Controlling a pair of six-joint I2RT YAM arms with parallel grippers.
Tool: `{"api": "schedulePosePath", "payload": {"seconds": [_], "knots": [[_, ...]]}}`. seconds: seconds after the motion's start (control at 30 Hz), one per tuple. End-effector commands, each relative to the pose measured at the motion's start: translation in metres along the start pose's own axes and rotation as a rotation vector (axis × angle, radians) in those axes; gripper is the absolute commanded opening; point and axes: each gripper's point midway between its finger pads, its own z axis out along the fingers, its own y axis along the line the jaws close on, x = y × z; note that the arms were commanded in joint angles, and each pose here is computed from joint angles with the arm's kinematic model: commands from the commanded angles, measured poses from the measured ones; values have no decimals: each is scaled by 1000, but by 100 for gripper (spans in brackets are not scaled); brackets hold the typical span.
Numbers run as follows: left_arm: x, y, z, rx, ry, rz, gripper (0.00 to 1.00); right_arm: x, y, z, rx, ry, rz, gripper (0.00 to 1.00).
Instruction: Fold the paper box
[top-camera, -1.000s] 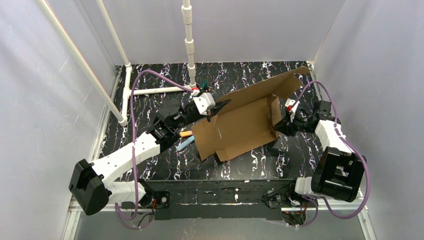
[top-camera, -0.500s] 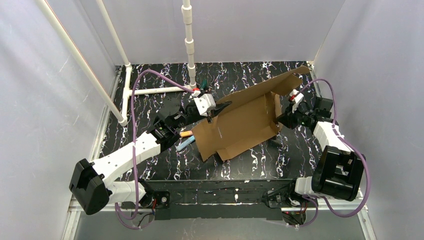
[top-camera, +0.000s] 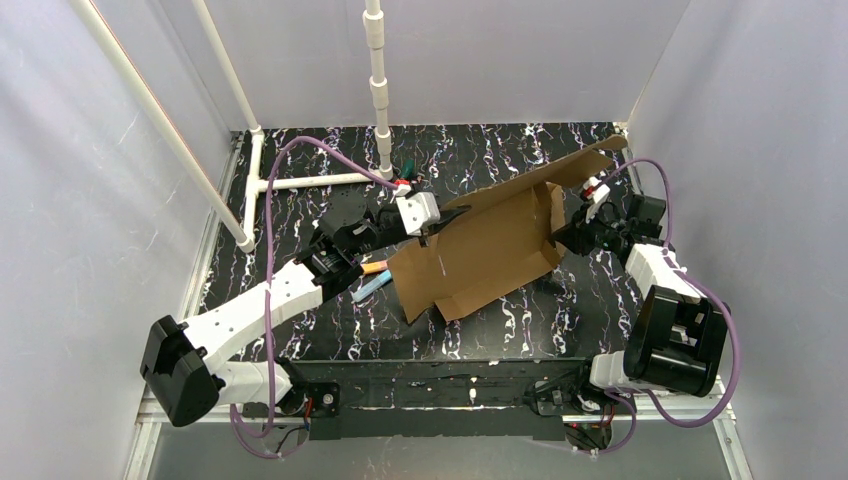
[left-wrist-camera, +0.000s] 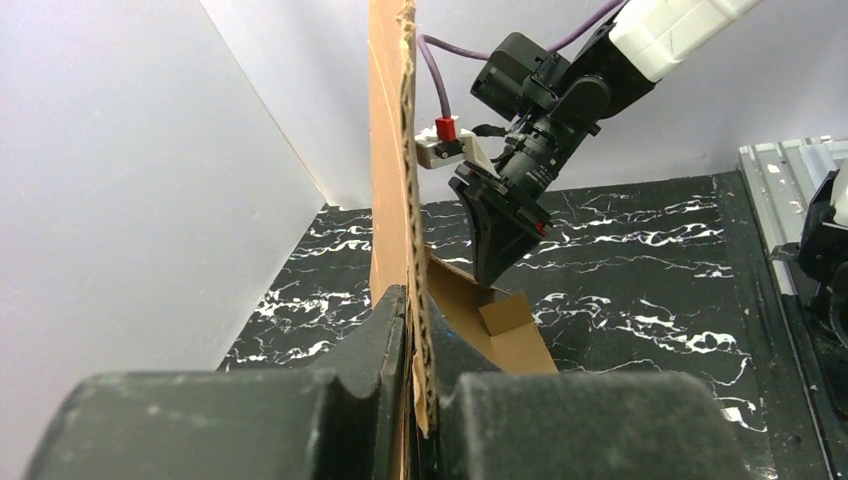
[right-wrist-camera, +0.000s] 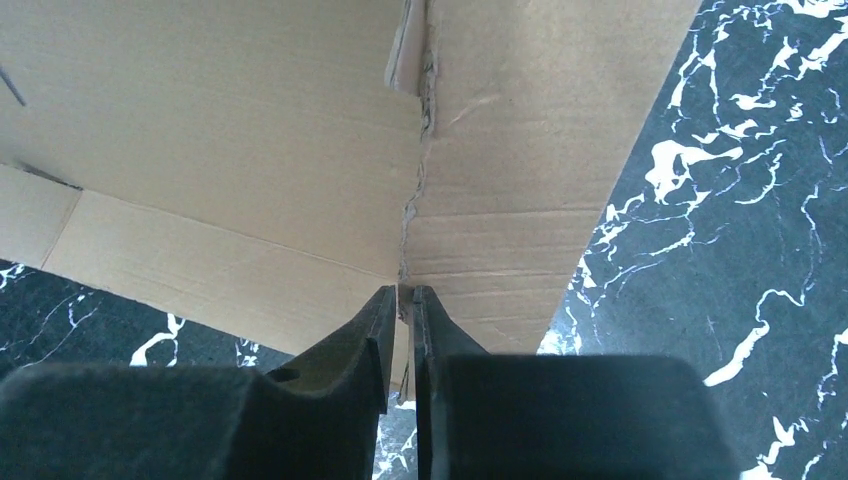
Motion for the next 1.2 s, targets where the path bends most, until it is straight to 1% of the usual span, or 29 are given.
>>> {"api": "schedulePosePath", "payload": {"seconds": [0.0, 0.17, 0.37, 0.5, 0.6, 0.73, 0.83, 1.0, 1.1, 1.17], "knots": [[-24, 0, 2, 17, -27, 88, 0, -10, 10, -5, -43, -47, -43, 21], [-18, -1, -2, 30, 14, 131, 0, -4, 1, -14, -21, -56, 2, 21], [-14, -7, 0, 64, 24, 126, 0, 2, 5, -14, -50, -47, 12, 22], [-16, -9, 3, 68, 20, 146, 0, 4, 15, -14, -104, -50, 9, 22], [-21, -10, 6, 68, 19, 189, 0, 9, 25, -14, -159, -43, -6, 23], [-22, -11, 9, 73, 40, 238, 0, 18, 36, -16, -219, -12, 2, 23], [-17, -13, 10, 87, 64, 260, 0, 20, 39, -18, -241, -14, 10, 23], [-11, -21, 11, 117, 89, 284, 0, 14, 34, -26, -228, -59, 38, 30], [-6, -26, 10, 132, 98, 286, 0, 16, 30, -30, -210, -63, 46, 35], [-2, -29, 9, 135, 106, 288, 0, 18, 27, -33, -197, -66, 50, 39]]}}
